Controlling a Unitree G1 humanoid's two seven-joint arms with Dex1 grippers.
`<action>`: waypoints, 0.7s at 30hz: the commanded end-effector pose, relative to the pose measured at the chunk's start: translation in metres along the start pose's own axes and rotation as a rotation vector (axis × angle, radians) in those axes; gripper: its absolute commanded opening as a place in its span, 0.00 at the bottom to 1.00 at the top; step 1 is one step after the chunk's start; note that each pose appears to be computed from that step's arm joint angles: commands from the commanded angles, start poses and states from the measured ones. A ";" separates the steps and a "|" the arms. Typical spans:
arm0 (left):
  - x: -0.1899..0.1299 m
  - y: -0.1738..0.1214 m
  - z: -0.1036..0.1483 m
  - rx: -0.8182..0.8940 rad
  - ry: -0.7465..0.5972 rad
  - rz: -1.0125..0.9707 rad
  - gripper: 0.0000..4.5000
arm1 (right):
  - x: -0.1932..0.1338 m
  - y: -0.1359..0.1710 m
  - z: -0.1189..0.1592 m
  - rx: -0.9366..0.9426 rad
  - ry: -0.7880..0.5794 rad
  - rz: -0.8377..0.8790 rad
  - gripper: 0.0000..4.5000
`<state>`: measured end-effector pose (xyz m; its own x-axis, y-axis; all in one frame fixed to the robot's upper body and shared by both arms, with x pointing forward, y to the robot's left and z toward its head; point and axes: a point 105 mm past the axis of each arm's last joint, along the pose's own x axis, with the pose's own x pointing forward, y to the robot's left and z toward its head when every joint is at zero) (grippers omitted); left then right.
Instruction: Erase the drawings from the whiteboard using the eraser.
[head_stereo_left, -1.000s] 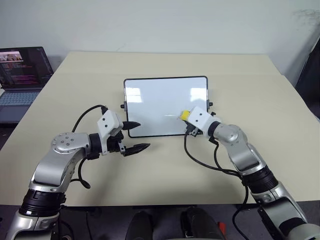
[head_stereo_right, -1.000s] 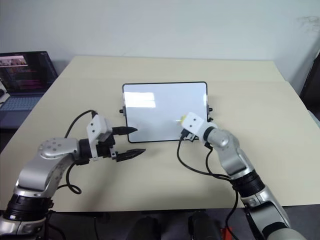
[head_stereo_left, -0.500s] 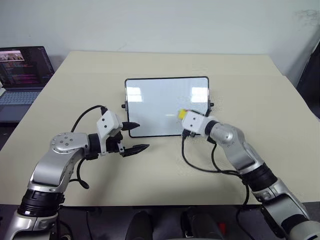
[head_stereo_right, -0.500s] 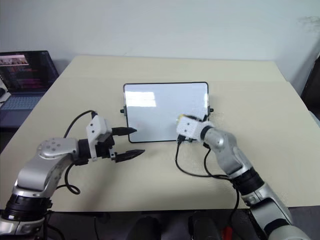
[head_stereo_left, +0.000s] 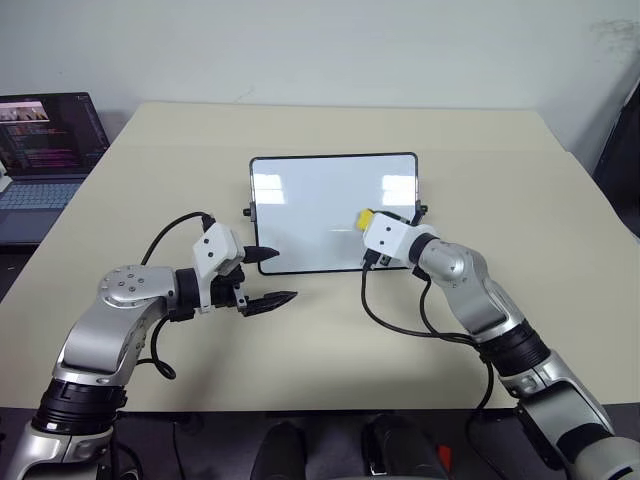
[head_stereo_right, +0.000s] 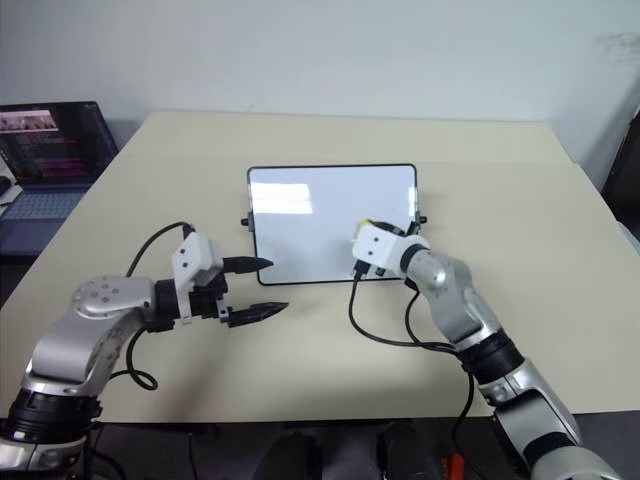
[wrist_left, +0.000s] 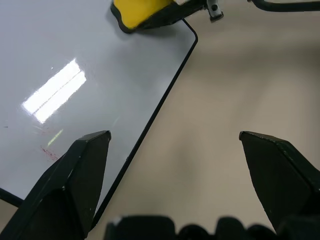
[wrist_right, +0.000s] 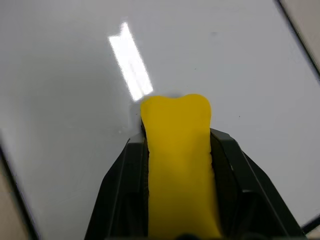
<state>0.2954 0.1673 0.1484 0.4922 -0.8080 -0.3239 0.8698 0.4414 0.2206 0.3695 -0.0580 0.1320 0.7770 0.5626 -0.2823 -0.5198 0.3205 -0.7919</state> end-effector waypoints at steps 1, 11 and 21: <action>-0.003 0.000 0.012 0.041 -0.024 0.001 1.00 | 0.000 -0.002 -0.012 0.019 0.049 -0.037 0.29; -0.002 -0.005 0.016 0.041 -0.028 -0.035 1.00 | -0.013 -0.075 -0.026 0.047 0.084 -0.339 0.29; 0.001 -0.011 0.024 0.039 -0.066 -0.056 1.00 | -0.014 0.008 -0.024 0.187 0.088 0.084 0.29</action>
<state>0.2885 0.1579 0.1538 0.4471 -0.8387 -0.3109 0.8934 0.4016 0.2014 0.3655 -0.0774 0.1263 0.7651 0.5456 -0.3420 -0.6046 0.4261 -0.6730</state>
